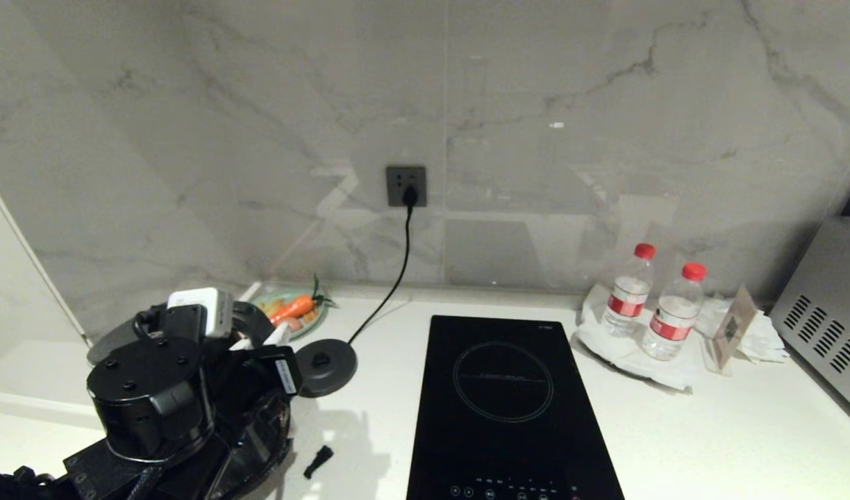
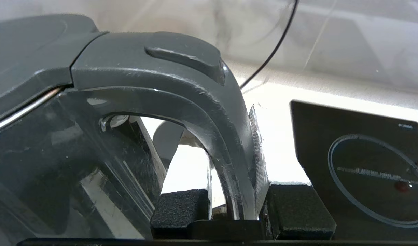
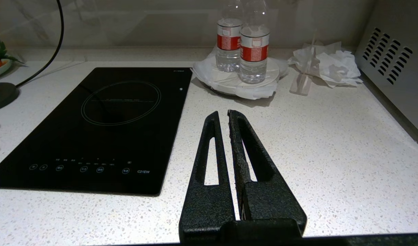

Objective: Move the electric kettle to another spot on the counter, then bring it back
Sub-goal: Place it by the sink

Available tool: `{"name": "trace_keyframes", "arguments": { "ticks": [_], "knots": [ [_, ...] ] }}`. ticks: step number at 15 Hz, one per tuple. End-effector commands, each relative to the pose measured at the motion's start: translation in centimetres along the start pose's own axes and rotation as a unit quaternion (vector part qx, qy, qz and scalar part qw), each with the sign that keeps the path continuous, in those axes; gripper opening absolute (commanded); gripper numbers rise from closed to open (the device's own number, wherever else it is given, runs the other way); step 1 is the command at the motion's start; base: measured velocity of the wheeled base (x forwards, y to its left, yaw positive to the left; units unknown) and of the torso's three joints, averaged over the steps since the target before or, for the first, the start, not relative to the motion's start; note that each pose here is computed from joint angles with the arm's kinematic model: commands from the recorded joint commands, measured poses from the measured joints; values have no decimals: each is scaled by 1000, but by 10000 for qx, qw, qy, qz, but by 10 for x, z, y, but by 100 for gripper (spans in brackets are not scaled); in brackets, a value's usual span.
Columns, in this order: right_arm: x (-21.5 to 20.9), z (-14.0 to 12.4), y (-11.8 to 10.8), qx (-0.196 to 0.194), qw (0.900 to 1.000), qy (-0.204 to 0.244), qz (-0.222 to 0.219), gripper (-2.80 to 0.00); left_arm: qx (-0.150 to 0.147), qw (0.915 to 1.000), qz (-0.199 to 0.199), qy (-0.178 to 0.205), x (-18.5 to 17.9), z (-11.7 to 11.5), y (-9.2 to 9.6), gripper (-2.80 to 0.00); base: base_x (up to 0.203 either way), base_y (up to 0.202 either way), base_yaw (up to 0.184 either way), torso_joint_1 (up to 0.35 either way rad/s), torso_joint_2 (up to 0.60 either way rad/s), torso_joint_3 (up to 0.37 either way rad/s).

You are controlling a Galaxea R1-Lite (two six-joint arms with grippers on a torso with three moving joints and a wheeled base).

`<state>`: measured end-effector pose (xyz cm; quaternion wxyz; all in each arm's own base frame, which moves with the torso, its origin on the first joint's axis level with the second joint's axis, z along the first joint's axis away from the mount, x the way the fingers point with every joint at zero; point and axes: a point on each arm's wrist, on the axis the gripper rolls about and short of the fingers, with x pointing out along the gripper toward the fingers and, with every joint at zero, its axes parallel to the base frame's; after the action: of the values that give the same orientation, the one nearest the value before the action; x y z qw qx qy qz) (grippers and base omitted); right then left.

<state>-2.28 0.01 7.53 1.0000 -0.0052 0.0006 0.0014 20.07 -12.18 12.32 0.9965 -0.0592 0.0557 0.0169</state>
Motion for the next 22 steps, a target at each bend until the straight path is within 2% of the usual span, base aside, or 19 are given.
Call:
{"name": "trace_keyframes", "arguments": {
  "ticks": [1,4,7,16,22],
  "knots": [
    [0,0,0,-2,10000,1,2,-280,31,9998,171,121,0,-7,10,-280,0,0,0,0,0,0],
    [0,0,0,-2,10000,1,2,-280,94,9994,211,238,-5,-12,15,-280,0,0,0,0,0,0],
    [0,0,0,-2,10000,1,2,-280,24,9994,252,256,-6,-13,17,-280,0,0,0,0,0,0],
    [0,0,0,-2,10000,1,2,-280,-7,9995,262,197,-7,-10,18,-280,0,0,0,66,-144,-81],
    [0,0,0,-2,10000,1,2,-280,-106,9986,508,35,-7,-1,31,-280,0,0,0,0,0,0]
  ]
}}
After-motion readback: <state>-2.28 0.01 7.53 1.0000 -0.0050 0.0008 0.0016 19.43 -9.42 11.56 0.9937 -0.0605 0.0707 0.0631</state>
